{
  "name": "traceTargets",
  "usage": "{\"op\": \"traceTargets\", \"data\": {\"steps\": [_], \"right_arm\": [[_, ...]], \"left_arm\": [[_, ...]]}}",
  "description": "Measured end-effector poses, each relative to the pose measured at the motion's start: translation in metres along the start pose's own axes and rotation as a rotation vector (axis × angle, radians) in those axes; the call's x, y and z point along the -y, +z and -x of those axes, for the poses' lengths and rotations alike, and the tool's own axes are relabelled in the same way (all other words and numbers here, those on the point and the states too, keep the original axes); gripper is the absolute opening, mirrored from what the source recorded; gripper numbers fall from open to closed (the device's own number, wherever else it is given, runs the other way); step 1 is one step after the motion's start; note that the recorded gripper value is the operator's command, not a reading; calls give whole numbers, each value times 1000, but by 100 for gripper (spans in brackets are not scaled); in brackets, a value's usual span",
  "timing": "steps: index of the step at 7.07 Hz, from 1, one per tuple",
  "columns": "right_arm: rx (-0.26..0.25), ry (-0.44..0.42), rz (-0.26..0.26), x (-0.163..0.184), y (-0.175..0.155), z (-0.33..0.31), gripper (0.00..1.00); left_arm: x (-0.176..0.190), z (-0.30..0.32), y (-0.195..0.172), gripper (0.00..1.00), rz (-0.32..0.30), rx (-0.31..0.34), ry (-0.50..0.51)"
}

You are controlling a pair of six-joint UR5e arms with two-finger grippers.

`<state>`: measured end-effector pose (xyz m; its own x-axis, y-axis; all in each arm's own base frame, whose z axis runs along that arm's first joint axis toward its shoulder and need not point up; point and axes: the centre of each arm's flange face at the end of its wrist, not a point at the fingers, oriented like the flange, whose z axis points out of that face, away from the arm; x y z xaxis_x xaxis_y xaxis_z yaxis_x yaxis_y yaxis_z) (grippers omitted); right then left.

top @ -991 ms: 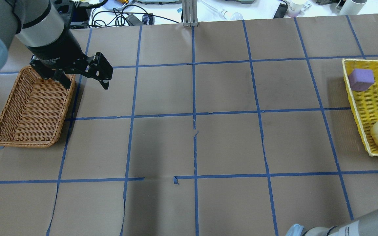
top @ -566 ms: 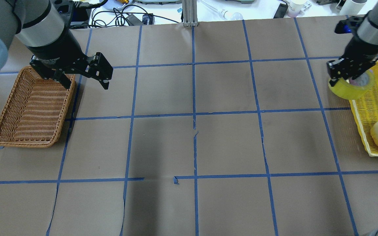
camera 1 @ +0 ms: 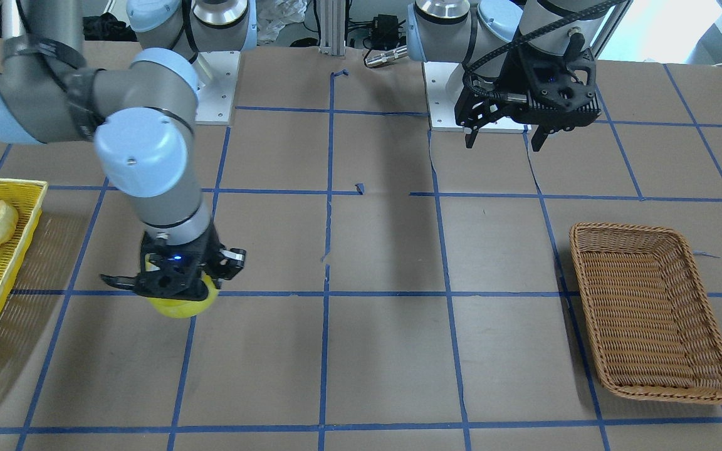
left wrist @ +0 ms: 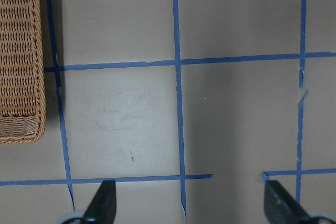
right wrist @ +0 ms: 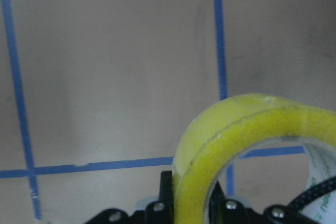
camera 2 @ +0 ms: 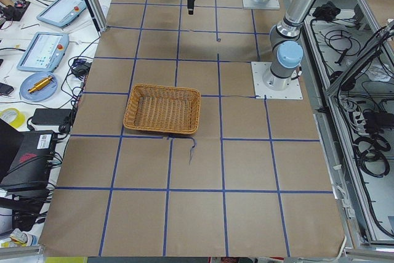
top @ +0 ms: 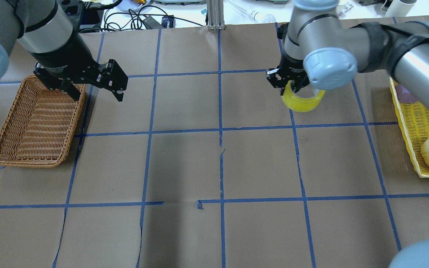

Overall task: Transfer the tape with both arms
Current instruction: 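Carry the tape roll to the table center and release it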

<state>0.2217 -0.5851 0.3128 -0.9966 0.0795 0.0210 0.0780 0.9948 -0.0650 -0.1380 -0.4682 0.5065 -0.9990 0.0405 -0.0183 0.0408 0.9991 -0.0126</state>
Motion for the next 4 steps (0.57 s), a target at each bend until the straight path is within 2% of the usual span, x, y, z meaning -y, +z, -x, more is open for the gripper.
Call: {"op": "traceTargets", "data": {"steps": [2, 4], "right_arm": [[22, 51, -29, -11, 36, 90, 0], [55, 81, -25, -15, 57, 161, 0]], "left_arm": [[0, 0, 0, 100, 0, 0, 0], [0, 0, -1, 100, -1, 0, 0]]}}
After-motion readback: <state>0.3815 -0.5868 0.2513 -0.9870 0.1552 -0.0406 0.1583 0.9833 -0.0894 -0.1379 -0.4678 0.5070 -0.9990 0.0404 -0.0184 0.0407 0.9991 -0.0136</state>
